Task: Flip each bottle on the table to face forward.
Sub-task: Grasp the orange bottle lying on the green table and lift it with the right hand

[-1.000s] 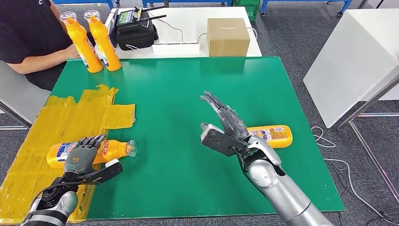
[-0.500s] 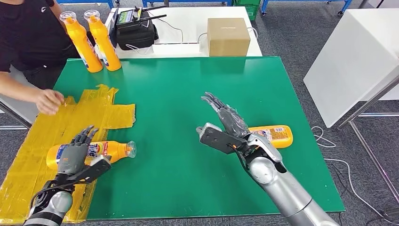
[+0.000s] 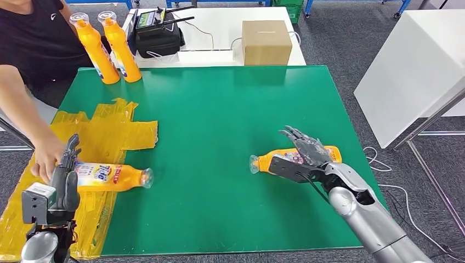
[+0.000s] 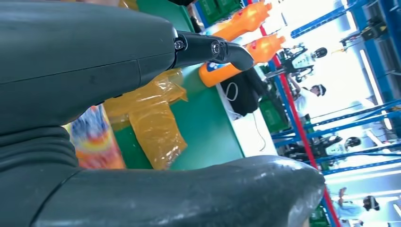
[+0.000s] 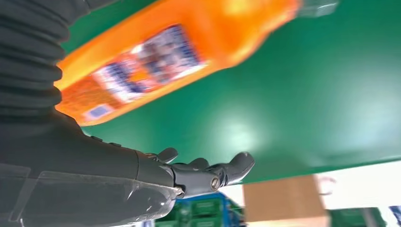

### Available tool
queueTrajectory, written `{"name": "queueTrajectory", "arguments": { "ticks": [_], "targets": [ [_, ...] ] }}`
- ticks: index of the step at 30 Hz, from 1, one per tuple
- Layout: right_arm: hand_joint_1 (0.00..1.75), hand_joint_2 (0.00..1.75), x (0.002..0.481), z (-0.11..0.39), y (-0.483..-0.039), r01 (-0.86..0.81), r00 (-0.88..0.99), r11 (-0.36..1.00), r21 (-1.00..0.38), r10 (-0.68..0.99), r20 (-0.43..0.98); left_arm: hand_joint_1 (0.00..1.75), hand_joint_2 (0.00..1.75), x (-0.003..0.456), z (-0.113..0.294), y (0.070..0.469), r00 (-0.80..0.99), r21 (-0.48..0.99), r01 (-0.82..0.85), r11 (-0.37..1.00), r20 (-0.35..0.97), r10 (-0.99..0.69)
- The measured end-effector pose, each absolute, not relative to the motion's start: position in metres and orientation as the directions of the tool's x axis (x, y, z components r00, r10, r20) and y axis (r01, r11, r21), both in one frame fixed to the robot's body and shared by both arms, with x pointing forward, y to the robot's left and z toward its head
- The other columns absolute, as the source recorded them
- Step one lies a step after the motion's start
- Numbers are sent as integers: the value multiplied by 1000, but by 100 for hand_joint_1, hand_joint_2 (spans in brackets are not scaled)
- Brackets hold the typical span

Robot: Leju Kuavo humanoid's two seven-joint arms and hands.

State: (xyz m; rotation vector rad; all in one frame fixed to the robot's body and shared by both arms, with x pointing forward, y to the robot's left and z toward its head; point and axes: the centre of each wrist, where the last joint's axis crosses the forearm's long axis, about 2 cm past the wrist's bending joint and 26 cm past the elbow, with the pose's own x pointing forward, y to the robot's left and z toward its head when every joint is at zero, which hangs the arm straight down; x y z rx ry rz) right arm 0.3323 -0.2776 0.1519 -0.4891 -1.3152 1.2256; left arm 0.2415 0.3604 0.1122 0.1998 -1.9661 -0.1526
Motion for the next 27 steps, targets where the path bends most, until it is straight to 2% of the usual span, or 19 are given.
{"name": "queueTrajectory", "arguments": {
  "ticks": [12,27],
  "targets": [
    [0,175,334,144,-315,-430,-133,225,-875,942,307,0,0,240,119,353,-419,151,-75,986,892,-169],
    [0,175,349,146,-307,-453,-117,168,-875,962,246,0,0,250,130,349,-439,129,-77,989,886,-150]
  ]
}}
